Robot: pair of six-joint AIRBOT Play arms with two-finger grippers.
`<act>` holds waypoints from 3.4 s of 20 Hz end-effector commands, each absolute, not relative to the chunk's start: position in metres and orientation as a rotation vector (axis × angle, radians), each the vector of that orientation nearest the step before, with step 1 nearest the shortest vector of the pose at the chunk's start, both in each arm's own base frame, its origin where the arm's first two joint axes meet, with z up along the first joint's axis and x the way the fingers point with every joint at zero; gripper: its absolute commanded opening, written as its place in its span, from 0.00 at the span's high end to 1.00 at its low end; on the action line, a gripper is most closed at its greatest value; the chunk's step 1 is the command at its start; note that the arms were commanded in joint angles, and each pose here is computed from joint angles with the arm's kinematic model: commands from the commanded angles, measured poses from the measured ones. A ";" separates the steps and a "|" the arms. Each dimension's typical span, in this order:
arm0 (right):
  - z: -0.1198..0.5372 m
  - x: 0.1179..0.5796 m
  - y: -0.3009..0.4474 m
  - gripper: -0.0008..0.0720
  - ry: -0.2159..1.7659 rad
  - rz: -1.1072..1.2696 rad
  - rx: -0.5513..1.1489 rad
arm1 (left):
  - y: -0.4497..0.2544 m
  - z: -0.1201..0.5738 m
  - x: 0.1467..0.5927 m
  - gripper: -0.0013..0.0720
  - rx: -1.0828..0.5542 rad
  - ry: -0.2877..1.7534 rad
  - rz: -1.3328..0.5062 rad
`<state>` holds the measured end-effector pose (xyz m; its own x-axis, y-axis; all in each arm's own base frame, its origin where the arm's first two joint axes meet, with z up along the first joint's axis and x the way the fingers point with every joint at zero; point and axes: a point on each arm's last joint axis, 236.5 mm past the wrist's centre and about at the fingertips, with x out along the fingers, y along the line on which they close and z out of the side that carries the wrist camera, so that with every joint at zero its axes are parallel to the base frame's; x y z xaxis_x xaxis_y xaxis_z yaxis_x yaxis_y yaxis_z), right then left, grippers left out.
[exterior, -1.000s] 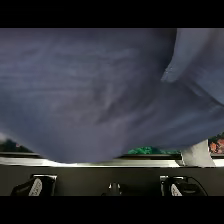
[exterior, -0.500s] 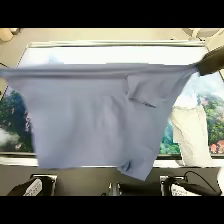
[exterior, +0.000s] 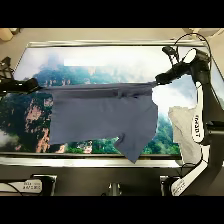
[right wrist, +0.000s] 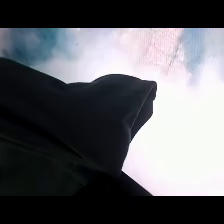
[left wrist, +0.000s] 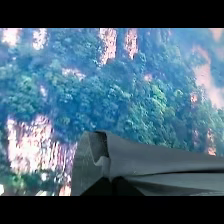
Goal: Fold the shirts.
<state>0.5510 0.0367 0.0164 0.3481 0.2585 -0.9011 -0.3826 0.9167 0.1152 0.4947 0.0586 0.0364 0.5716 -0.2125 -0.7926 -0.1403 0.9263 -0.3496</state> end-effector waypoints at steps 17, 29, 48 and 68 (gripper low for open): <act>-0.070 0.440 0.063 0.97 1.633 0.537 -0.066 | 0.017 -0.074 0.402 0.94 -0.420 1.477 -0.177; -0.052 0.344 0.011 0.25 1.680 0.515 -0.065 | 0.040 -0.072 0.282 0.38 -0.482 1.626 -0.106; -0.096 0.259 0.069 0.24 1.582 0.572 0.164 | -0.007 -0.116 0.255 0.94 -0.525 1.590 -0.119; -0.027 0.325 0.076 0.97 1.300 0.596 0.109 | -0.004 -0.032 0.316 0.95 -0.493 1.322 -0.162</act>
<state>0.2913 0.0850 -0.0653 0.0515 0.5027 -0.8629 -0.2781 0.8371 0.4710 0.2904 0.0012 -0.0709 0.1495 -0.3620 -0.9201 -0.1964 0.9012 -0.3864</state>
